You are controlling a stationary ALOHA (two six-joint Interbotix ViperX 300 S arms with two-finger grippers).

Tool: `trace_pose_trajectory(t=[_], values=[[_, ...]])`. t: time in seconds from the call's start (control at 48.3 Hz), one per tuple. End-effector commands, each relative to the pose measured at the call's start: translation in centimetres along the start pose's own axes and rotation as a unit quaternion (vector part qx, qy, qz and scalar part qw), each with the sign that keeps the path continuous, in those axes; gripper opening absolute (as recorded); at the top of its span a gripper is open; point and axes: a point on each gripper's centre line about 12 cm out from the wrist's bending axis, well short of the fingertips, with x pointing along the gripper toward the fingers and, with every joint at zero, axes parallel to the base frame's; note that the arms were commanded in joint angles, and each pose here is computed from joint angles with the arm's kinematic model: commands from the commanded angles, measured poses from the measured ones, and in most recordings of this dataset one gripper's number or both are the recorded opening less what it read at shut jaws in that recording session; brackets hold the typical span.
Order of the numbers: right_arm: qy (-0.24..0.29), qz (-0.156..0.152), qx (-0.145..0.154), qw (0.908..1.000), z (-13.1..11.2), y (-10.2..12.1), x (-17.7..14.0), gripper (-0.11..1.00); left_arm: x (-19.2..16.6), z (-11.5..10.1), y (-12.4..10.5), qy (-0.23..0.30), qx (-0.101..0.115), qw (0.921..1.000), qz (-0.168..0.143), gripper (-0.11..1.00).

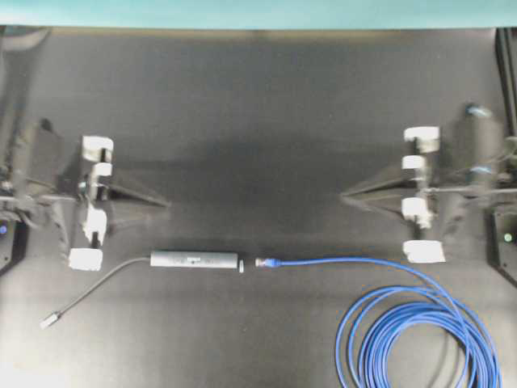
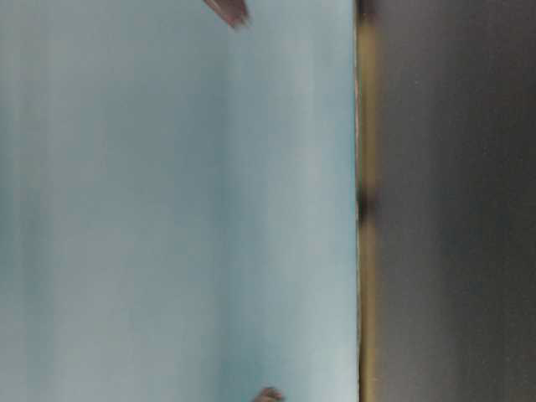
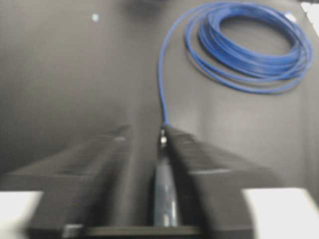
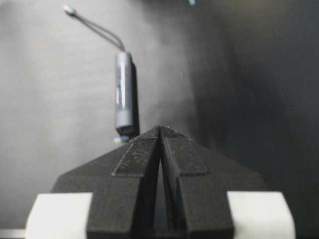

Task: Insert the LAN cable into the hub.
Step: 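Move the left gripper down onto the grey ANKER hub and grasp it, then lower the right gripper over the blue LAN cable plug and grasp it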

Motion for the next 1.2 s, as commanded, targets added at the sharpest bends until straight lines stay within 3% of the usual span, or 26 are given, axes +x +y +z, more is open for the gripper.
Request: trace_pose_trajectory(t=[0.0,0.104,0.166,0.311,0.414,0.559,0.87,1.181], values=[[0.013,-0.011,0.007,0.9998,0.0,-0.5,1.8,0.04,0.0,-0.7,-0.1,-0.014,-0.005,0.9999,-0.006,0.42],[0.028,-0.012,0.007,0.9995,-0.1,-0.5,3.3,0.17,0.4,-1.8,-0.3,-0.010,-0.019,0.9997,-0.013,0.66],[0.032,-0.012,0.007,0.9994,-0.1,-0.4,3.9,0.29,1.0,-3.0,-0.7,0.013,-0.017,0.9996,-0.019,0.73],[0.041,-0.013,0.008,0.9991,0.2,-0.4,4.7,0.63,2.7,-5.4,-1.7,0.064,-0.008,0.9973,-0.034,0.68],[0.050,-0.014,0.007,0.9986,0.1,-0.4,4.9,0.78,3.7,-7.1,-1.9,0.084,-0.004,0.9957,-0.039,0.66],[0.053,-0.014,0.010,0.9984,0.0,-0.3,4.9,0.77,4.3,-8.3,-1.8,0.068,-0.008,0.9968,-0.041,0.66],[0.055,-0.009,0.044,0.9975,-0.1,0.2,4.9,0.77,5.1,-10.7,-1.6,0.099,-0.008,0.9944,-0.037,0.66],[0.055,-0.005,0.043,0.9976,-0.1,0.5,4.9,0.77,6.3,-12.8,-1.2,0.117,-0.007,0.9925,-0.033,0.65]])
